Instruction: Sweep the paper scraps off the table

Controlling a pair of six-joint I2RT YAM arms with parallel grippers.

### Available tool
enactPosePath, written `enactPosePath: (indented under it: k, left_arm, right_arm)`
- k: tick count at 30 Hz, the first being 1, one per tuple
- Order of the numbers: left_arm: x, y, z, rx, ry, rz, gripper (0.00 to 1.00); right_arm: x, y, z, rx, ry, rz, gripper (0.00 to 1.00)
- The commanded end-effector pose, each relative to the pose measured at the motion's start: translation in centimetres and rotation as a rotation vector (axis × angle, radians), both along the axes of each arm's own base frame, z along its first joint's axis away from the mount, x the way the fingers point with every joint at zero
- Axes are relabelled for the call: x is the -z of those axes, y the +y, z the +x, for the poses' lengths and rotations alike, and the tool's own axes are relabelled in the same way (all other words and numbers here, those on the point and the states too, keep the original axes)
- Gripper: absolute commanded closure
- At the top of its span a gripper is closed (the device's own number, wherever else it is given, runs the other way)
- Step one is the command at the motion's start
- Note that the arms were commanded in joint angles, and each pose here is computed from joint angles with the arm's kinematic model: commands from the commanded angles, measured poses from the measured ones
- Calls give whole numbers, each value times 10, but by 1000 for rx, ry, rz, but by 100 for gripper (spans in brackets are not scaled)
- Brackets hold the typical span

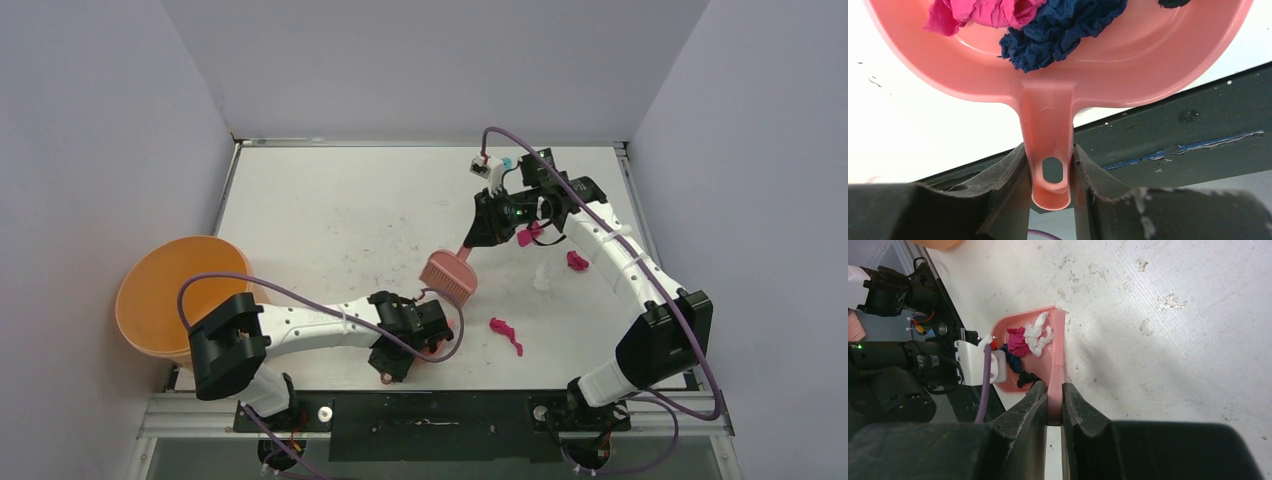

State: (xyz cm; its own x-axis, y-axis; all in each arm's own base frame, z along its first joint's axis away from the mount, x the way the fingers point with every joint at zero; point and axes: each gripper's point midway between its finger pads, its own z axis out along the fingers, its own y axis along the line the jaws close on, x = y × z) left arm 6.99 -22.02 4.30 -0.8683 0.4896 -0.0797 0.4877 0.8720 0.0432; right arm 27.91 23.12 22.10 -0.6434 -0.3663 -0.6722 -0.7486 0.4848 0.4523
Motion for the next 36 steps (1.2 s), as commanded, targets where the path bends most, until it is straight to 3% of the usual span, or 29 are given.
enactPosePath:
  k: [1,7,13,36]
  left_arm:
    - [-12,-7,9,-22,-75,-84,100]
    - [-19,0,13,-45,-118,-88,100]
    - [-35,7,16,-81,-154,-94,100]
    - [-137,68,13,-299,-282,-152,100]
  right_arm:
    - [-39,-10,20,40,-109,45,95]
    - [-49,-49,43,164,-210,-6,95]
    - [-26,-69,42,206,-240,-63,95]
    - [33,-71,16,152,-206,-55,95]
